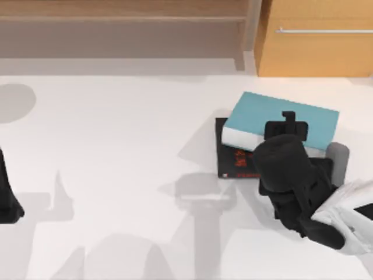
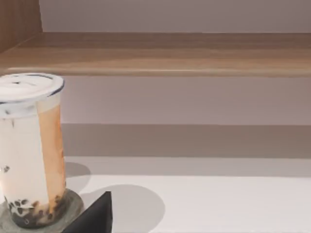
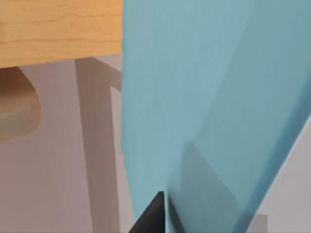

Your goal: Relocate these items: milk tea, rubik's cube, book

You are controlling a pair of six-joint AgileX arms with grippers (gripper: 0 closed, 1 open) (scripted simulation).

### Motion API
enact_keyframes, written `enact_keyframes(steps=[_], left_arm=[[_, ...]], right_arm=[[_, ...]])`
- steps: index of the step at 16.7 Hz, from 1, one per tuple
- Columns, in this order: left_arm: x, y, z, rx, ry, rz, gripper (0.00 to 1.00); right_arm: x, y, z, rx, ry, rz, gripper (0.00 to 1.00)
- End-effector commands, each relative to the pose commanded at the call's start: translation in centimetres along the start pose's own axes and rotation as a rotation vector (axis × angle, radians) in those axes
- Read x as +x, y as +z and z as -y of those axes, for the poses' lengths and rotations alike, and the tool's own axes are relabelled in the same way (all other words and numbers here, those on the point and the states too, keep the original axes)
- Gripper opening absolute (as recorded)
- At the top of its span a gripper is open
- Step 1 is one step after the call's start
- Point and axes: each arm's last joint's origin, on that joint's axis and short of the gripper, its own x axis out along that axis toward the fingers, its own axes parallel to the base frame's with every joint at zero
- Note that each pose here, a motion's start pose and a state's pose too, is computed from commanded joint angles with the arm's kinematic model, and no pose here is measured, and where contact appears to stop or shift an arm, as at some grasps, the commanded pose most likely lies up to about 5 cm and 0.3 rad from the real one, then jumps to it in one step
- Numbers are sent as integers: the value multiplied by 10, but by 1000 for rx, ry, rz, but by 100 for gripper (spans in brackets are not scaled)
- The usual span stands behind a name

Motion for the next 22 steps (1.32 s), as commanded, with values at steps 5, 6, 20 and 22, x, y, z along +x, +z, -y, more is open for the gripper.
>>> enact_keyframes(steps=[5,6,20,22], left_arm=[[0,0,0,0,0,0,100],[0,0,0,0,0,0,100],[0,0,0,0,0,0,100],[0,0,0,0,0,0,100]], right_arm=[[1,0,1,-2,-2,0,8],[1,0,1,-2,-2,0,15],[1,0,1,-2,-2,0,100],[1,0,1,-2,-2,0,100]])
